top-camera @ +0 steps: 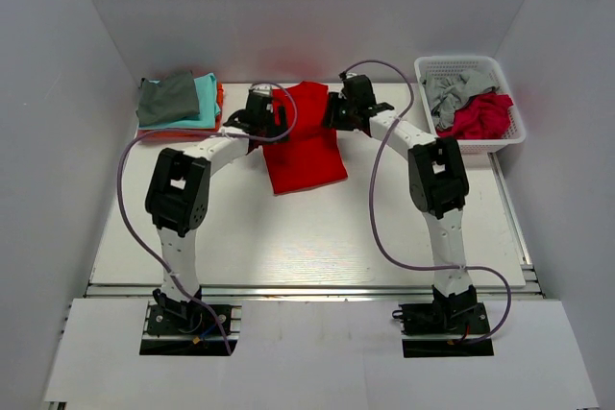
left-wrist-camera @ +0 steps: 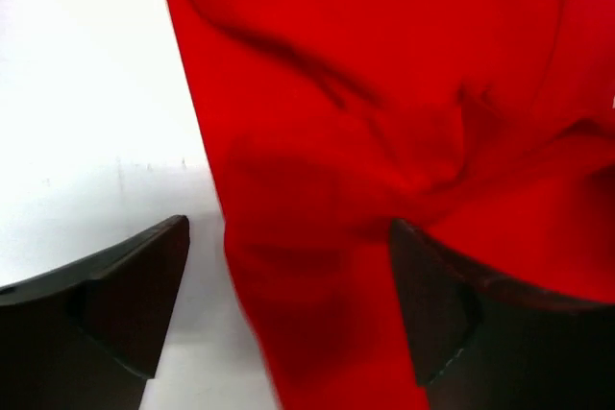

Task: Fold and stack the t-shirts
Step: Fold the folded rectangular tshirt in 1/3 of the way, then grab one side of the 2/3 rectangular tshirt with both arms, then fold the long partially folded tshirt into a neat square

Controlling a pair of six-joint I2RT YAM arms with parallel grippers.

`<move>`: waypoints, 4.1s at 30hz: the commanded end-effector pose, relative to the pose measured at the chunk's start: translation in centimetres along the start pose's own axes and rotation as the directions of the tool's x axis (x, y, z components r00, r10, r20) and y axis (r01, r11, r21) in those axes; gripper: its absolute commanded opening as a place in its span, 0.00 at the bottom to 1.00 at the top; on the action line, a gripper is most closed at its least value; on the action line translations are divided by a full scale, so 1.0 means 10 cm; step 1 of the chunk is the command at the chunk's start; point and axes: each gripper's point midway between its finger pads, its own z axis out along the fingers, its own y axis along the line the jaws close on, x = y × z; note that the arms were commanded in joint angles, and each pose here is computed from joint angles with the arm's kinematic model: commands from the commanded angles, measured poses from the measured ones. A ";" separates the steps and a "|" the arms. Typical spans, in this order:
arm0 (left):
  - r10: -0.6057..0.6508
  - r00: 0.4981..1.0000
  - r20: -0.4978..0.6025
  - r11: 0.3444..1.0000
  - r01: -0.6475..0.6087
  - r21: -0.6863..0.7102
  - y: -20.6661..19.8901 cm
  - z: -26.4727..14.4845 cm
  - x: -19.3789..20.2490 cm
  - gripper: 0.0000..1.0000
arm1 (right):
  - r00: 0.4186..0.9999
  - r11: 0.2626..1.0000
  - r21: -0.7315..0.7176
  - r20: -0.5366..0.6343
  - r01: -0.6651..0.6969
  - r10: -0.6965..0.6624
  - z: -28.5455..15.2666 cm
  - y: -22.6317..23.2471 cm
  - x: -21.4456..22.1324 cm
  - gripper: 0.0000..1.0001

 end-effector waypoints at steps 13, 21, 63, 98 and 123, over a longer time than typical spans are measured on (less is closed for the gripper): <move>0.014 1.000 -0.009 0.982 -0.012 0.186 -0.13 -0.62 -0.04 1.00 | 0.995 0.989 -0.113 0.036 0.098 -0.095 -0.84 0.17 -0.02 0.90; 0.106 0.984 -0.140 0.934 -0.050 0.353 -0.34 -0.88 0.89 1.00 | 0.992 0.993 -0.078 -0.091 0.083 -0.090 -1.03 -0.11 0.76 0.90; 0.199 0.952 -0.234 0.729 0.016 0.685 -0.87 -2.25 1.32 0.00 | 0.953 0.983 -0.180 -0.293 0.028 -0.080 -2.22 0.13 1.46 0.00; -0.062 0.993 -0.099 0.938 0.092 0.334 -0.64 -1.99 0.17 0.00 | 0.970 0.997 -0.082 -0.241 0.005 -0.024 -2.00 0.21 0.33 0.00; -0.170 0.984 -0.052 0.981 0.174 0.086 -0.11 -0.85 -0.17 0.08 | 0.987 0.952 -0.304 -0.163 -0.044 -0.006 -0.76 0.15 -0.22 0.17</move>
